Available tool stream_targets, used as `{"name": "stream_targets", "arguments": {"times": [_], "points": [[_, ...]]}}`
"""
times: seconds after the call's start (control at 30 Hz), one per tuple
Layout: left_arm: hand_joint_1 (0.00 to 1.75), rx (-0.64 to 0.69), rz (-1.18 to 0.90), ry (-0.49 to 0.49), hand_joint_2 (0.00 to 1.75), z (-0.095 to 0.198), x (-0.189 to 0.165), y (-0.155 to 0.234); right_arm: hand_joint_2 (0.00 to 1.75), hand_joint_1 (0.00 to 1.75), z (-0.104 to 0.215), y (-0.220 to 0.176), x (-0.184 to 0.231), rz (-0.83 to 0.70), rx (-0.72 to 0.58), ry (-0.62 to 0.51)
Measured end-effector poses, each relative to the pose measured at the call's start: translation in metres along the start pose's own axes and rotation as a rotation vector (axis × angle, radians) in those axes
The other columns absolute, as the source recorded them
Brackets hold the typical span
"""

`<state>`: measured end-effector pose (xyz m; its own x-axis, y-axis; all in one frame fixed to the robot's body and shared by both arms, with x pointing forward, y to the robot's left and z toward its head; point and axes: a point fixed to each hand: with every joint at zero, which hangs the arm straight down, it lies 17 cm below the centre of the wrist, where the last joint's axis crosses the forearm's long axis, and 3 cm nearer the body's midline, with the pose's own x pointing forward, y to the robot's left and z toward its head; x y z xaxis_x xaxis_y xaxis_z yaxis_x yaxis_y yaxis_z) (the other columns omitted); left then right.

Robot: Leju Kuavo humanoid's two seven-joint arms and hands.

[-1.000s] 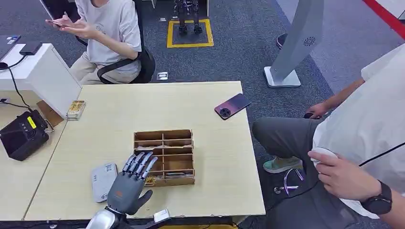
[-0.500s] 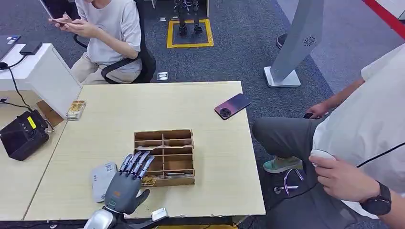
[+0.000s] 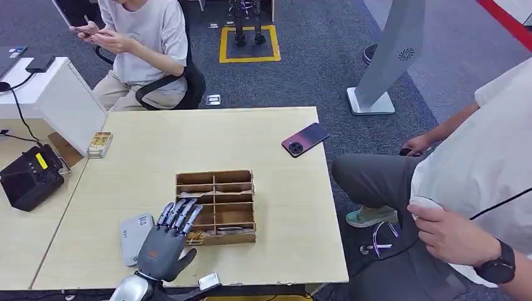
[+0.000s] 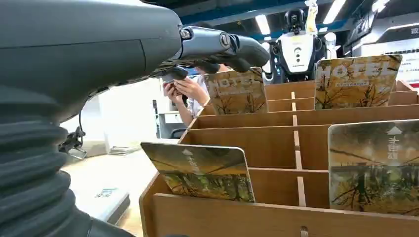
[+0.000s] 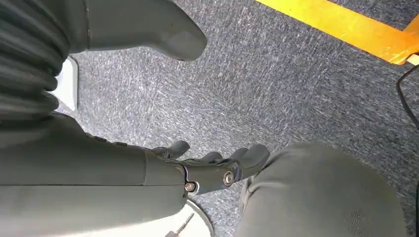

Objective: Pass the card to the sensor for recognition and then transmit it.

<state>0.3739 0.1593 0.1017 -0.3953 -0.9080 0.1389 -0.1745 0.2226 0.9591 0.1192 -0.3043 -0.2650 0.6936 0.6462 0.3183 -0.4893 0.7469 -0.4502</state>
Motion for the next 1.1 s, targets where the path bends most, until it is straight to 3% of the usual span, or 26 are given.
{"name": "stream_targets", "arguments": {"times": [0.03,0.07,0.1,0.23,1.1], "points": [[0.00,0.000,0.000,0.000,1.75,0.000,0.000,0.000,1.75,0.00,0.000,0.000,0.000,0.000,0.000,0.000],[0.40,0.000,0.000,0.000,1.75,0.000,0.000,0.000,1.75,0.00,0.000,0.000,0.000,0.000,0.000,0.000],[1.75,0.000,0.000,0.000,1.75,0.000,0.000,0.000,1.75,0.00,0.000,0.000,0.000,0.000,0.000,0.000],[1.75,-0.056,0.016,0.007,1.75,0.007,-0.006,-0.017,1.75,0.00,0.000,0.000,0.001,0.000,0.000,-0.008],[1.75,-0.044,0.033,0.007,1.75,0.006,-0.006,-0.014,1.75,0.00,0.000,-0.001,0.002,0.001,-0.005,-0.011]]}}
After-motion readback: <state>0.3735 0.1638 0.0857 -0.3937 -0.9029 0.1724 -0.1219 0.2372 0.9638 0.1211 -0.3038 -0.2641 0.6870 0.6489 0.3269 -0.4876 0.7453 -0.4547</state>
